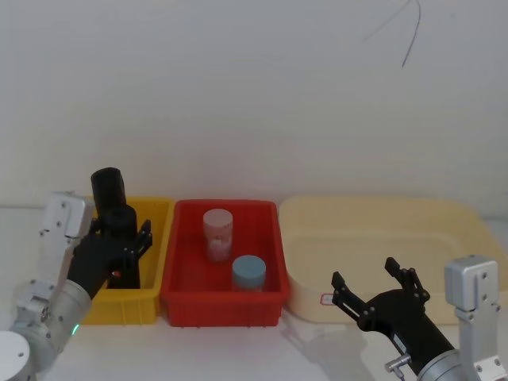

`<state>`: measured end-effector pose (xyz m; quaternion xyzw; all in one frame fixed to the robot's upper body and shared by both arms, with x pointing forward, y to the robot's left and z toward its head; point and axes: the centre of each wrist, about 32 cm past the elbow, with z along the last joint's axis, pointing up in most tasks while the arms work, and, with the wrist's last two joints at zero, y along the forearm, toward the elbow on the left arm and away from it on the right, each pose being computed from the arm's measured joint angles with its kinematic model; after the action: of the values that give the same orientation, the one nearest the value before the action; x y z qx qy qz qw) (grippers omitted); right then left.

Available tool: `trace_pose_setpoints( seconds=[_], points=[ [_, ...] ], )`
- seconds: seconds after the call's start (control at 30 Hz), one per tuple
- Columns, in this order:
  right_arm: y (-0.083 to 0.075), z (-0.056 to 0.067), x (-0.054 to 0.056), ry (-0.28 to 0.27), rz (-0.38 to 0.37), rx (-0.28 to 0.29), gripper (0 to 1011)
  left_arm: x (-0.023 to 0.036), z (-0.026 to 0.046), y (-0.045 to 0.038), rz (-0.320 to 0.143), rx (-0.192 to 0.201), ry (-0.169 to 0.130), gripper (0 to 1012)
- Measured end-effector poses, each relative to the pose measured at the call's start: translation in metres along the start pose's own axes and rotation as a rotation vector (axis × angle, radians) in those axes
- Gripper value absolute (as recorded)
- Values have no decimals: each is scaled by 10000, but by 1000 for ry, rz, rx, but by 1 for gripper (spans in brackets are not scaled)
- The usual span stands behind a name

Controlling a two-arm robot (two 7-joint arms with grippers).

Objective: Pick up the garbage bag with the one hand and transfer it to the other hand.

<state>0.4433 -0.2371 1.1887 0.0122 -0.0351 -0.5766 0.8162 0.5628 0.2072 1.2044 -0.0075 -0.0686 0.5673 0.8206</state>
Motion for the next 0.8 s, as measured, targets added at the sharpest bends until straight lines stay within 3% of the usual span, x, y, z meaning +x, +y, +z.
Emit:
trace_pose_setpoints(
  seconds=[0.3,0.53,0.8],
  points=[
    [0,0,0,0,0,0,1000,3,38,-60,6,-6,13,588],
    [0,0,0,0,0,0,1000,2,127,-57,-3,-22,14,547],
    [0,0,0,0,0,0,999,12,305,14,-37,-73,5,544]
  ],
)
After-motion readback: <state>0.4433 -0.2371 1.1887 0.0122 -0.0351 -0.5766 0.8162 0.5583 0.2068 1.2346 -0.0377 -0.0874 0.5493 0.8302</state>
